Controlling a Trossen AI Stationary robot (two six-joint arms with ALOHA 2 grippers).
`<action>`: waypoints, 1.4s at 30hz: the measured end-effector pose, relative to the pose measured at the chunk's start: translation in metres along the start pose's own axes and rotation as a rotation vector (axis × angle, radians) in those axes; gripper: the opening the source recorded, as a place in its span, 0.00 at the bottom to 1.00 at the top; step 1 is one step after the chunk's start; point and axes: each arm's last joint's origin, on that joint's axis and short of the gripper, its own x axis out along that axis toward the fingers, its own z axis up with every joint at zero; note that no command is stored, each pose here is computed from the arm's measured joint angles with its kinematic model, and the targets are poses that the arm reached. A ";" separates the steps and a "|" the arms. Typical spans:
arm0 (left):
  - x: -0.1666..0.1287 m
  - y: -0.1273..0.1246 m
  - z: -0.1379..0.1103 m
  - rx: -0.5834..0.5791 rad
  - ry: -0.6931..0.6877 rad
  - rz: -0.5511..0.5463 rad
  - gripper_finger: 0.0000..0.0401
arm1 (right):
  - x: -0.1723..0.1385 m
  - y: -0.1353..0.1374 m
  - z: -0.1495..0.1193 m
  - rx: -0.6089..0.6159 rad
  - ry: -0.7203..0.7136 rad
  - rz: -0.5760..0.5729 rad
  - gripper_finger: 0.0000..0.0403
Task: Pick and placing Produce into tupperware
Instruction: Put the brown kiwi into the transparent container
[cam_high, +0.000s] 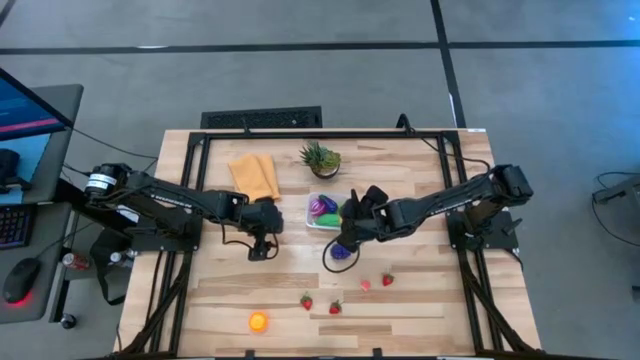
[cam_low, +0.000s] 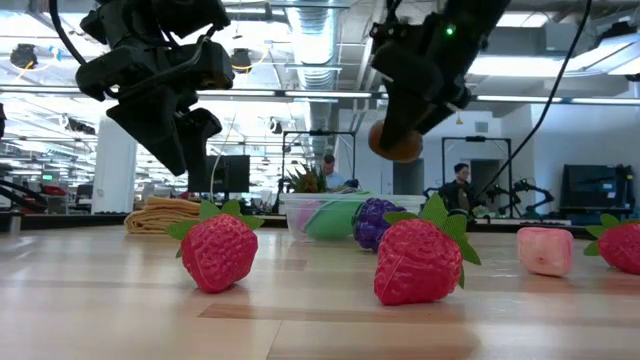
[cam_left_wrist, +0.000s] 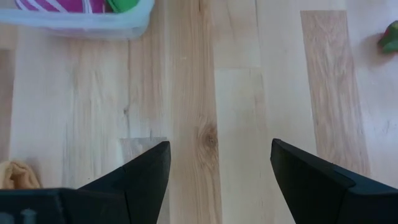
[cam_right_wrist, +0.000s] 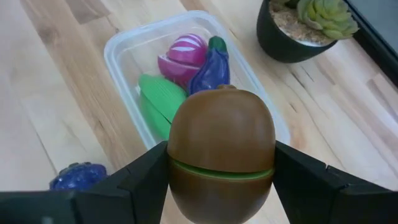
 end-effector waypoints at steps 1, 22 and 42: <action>0.000 0.000 0.000 0.001 -0.005 0.004 0.66 | 0.002 0.000 -0.002 0.004 -0.007 0.003 0.61; -0.009 0.004 0.014 0.036 -0.166 0.174 0.66 | 0.030 0.000 -0.030 0.016 -0.100 -0.021 0.61; -0.080 -0.025 0.010 0.095 -0.447 0.238 0.66 | 0.048 -0.005 -0.046 0.062 -0.164 0.000 0.61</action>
